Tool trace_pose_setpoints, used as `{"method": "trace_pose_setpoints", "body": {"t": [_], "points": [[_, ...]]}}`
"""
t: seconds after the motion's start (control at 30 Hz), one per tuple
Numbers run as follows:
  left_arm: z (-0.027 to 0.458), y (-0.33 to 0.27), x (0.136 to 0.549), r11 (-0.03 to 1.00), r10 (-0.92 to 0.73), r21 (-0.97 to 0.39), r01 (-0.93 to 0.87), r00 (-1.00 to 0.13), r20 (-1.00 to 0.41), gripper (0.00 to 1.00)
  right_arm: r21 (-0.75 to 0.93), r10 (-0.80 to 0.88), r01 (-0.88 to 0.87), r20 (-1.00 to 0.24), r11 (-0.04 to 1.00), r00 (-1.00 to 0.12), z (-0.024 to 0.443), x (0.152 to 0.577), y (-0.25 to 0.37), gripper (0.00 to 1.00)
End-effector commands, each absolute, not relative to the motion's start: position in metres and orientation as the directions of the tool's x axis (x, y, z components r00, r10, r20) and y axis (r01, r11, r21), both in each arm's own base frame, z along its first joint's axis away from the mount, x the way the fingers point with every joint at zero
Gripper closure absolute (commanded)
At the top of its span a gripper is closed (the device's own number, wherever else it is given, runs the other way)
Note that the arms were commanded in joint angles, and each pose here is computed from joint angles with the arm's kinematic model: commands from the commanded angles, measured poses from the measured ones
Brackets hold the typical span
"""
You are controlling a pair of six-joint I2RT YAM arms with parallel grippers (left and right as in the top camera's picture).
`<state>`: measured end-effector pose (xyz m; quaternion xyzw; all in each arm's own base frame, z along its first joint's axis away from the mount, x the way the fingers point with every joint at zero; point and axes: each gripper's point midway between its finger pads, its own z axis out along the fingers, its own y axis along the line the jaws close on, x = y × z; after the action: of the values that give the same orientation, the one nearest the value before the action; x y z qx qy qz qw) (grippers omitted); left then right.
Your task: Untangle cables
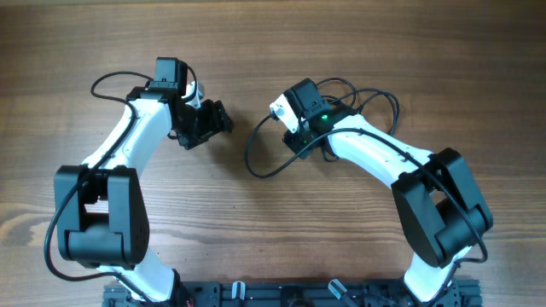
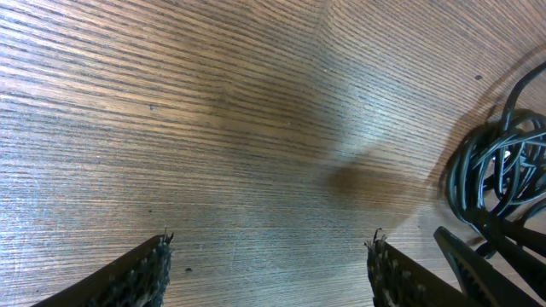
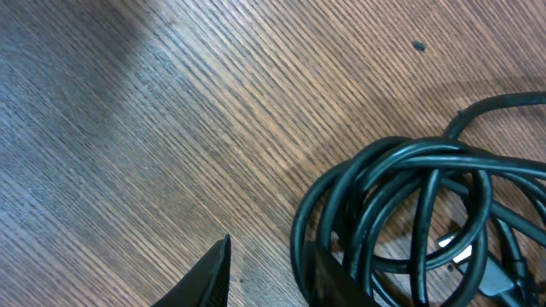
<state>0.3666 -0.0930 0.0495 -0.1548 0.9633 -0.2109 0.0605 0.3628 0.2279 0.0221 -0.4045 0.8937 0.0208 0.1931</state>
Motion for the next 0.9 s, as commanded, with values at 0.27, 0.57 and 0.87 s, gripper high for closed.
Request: {"method": "trace_pose_setpoints", "body": {"t": [0.27,0.57,0.87], "points": [[0.042,-0.09,0.363,0.866,-0.332,-0.407,-0.29,-0.943,-0.034,0.23,-0.25,-0.774,-0.737,-0.295,0.628,-0.56,-0.007,0.36,0.2,0.84],[0.047,-0.099,0.36,0.847,-0.282,-0.474,-0.241,-0.959,-0.016,0.22,0.139,-0.615,-0.77,-0.522,0.622,-0.591,0.077,0.344,0.275,0.96],[0.137,-0.139,0.36,0.36,-0.138,-0.933,-0.03,-0.99,-0.021,0.2,0.667,-0.209,-0.639,-0.611,0.382,-0.763,0.229,0.327,0.316,0.96]]}}
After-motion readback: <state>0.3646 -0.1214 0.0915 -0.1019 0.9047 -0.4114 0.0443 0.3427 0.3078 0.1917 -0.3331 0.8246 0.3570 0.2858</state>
